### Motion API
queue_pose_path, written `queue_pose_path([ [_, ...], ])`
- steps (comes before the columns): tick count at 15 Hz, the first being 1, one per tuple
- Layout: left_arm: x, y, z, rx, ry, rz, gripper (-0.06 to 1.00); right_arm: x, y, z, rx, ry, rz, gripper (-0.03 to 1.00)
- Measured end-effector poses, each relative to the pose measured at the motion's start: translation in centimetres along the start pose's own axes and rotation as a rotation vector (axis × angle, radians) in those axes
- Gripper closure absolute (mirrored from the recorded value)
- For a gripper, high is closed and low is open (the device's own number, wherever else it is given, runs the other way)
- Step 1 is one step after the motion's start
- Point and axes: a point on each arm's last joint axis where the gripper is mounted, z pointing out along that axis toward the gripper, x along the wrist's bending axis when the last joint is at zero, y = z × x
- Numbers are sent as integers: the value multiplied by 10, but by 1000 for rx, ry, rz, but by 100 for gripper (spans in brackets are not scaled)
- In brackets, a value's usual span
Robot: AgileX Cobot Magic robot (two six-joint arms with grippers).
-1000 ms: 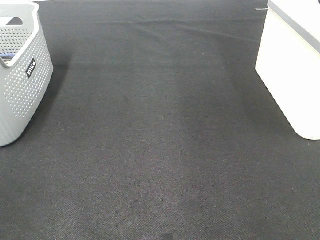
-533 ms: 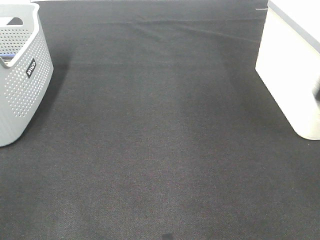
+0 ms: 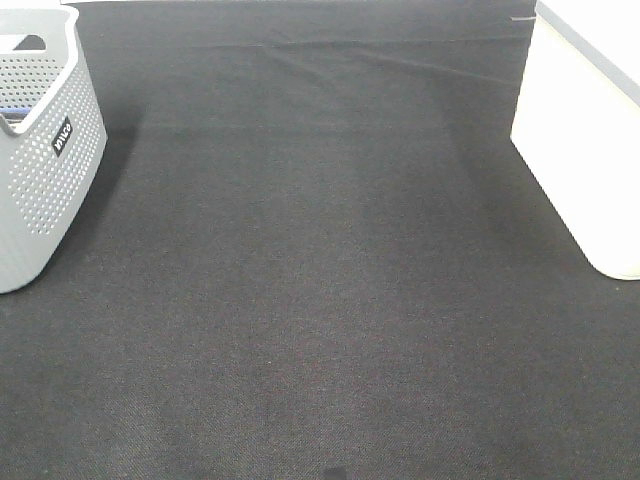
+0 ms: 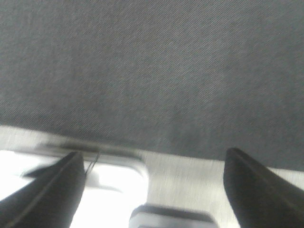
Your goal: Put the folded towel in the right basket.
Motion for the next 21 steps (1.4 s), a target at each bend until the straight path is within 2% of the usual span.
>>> queue_pose_path([
  [4,0,0,0,0,0,0,-2,2,-30,-26,-268,-15,-35,21],
  [7,0,0,0,0,0,0,-2,4,-46,-39,-399,-22,-41,21],
  [13,0,0,0,0,0,0,-2,4,-50,-42,-433,-25,-41,21],
  [15,0,0,0,0,0,0,-2,3,-50,-43,-438,-49,-3,21],
  [17,0,0,0,0,0,0,-2,4,-59,-49,-506,-94,38,21],
  [21,0,0,0,0,0,0,-2,7,-76,-58,-630,-105,29,21],
])
